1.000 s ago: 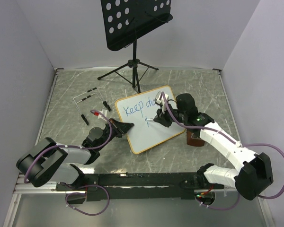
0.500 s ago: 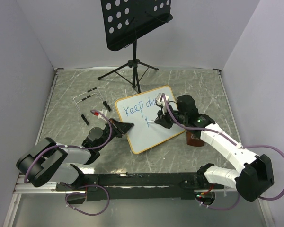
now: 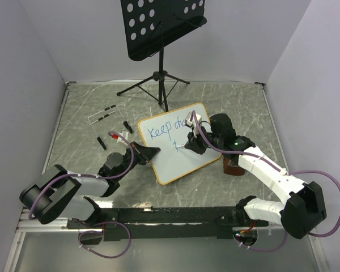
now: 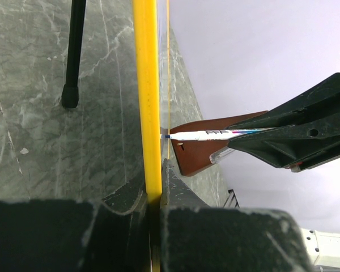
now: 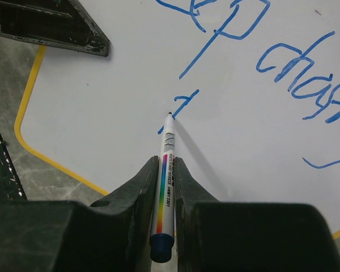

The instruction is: Write a sentence on the whiteboard

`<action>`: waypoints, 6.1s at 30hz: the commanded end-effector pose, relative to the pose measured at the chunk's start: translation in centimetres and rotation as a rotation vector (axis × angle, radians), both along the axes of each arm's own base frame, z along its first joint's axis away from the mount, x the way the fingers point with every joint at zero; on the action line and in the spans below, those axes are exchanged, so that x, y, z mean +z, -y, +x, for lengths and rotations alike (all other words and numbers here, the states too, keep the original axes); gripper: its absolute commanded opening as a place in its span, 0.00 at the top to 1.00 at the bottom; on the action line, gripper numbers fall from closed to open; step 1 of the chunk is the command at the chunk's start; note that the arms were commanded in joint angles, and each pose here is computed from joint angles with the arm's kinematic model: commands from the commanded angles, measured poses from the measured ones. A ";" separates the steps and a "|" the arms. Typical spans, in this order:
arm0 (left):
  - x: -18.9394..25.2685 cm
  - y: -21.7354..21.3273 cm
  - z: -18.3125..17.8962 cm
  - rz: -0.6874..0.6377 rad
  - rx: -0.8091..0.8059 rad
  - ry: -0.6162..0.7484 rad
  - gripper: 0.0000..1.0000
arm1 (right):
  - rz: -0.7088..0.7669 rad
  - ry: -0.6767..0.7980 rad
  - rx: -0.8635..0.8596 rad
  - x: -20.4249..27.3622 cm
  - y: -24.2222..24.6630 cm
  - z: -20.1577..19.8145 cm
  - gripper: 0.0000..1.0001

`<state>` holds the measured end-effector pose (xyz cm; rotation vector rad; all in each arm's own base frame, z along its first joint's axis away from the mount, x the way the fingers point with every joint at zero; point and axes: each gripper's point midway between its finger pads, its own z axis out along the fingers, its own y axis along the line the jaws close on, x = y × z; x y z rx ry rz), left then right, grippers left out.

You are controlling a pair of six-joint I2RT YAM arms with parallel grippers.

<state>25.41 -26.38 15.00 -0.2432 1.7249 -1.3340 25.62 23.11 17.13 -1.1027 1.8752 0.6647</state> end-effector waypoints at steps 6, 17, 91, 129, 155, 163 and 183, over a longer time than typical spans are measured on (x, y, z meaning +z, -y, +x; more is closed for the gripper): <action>3.4 0.4 -0.5 -0.046 -0.031 0.143 0.99 | 0.047 -0.001 0.042 0.9 -1.1 -0.3 1.00; 3.4 0.3 -0.5 -0.048 -0.027 0.145 0.99 | 0.020 -0.035 0.150 0.0 -1.1 -2.3 1.00; 3.3 0.0 -0.6 -0.044 -0.016 0.146 0.99 | 0.030 0.099 0.065 3.3 1.7 -1.4 1.00; 3.4 0.1 -0.6 -0.051 -0.019 0.146 0.99 | 0.163 0.154 0.089 4.0 1.0 -0.1 1.00; 3.3 0.0 -0.6 -0.053 -0.017 0.138 0.99 | 0.176 0.148 0.086 4.0 0.9 -0.1 1.00; 3.3 0.0 -0.6 -0.057 -0.015 0.136 0.99 | 0.164 0.164 0.079 4.0 1.1 0.2 1.00; 3.5 0.1 -0.6 -0.058 -0.020 0.135 0.99 | 0.111 0.222 0.173 4.7 1.3 0.6 1.00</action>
